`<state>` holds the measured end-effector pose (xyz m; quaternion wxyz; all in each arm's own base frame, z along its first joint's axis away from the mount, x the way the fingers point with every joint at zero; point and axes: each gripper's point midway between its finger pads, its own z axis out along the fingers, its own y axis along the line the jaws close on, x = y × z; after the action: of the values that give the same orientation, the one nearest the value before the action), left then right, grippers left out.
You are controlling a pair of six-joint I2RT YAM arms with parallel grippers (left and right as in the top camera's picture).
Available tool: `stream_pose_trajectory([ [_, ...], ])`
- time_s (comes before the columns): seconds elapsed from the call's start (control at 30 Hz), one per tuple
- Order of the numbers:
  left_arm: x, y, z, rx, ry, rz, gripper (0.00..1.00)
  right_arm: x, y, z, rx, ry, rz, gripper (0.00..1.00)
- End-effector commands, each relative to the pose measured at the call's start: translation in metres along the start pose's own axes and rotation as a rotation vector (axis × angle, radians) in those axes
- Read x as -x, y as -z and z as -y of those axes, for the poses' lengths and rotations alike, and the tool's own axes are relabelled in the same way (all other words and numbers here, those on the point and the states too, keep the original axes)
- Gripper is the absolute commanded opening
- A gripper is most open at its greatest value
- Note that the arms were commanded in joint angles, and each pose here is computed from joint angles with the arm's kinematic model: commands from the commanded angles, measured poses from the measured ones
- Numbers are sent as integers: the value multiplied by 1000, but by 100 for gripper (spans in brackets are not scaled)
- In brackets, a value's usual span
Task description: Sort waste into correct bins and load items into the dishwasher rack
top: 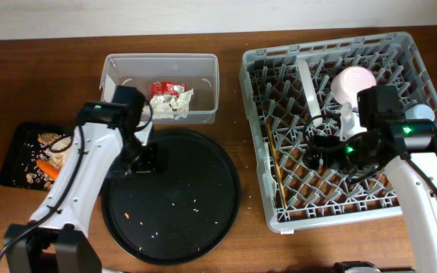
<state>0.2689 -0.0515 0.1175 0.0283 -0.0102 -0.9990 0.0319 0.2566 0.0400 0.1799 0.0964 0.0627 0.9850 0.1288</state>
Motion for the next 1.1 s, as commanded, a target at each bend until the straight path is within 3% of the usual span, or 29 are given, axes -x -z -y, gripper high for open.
stream_pose_trajectory([
  [0.0, -9, 39, -9, -7, 30, 174, 99, -6, 25, 10, -80, 24, 141, 98],
  [0.13, -24, 94, -10, -45, 5, 658, 99, -20, 66, 12, -80, 69, 468, 98],
  [0.2, -50, 111, -11, -71, -9, 899, 99, -34, 82, 17, -91, 81, 622, 98],
  [0.37, -99, 145, -13, -105, -26, 1182, 99, -52, 98, 16, -71, 97, 728, 98],
  [0.97, -109, 135, -15, -101, -24, 1149, 99, -61, 96, 16, -67, 107, 717, 98],
  [1.07, -109, 135, -15, -101, -24, 1149, 99, -62, 99, 16, -67, 131, 798, 98],
])
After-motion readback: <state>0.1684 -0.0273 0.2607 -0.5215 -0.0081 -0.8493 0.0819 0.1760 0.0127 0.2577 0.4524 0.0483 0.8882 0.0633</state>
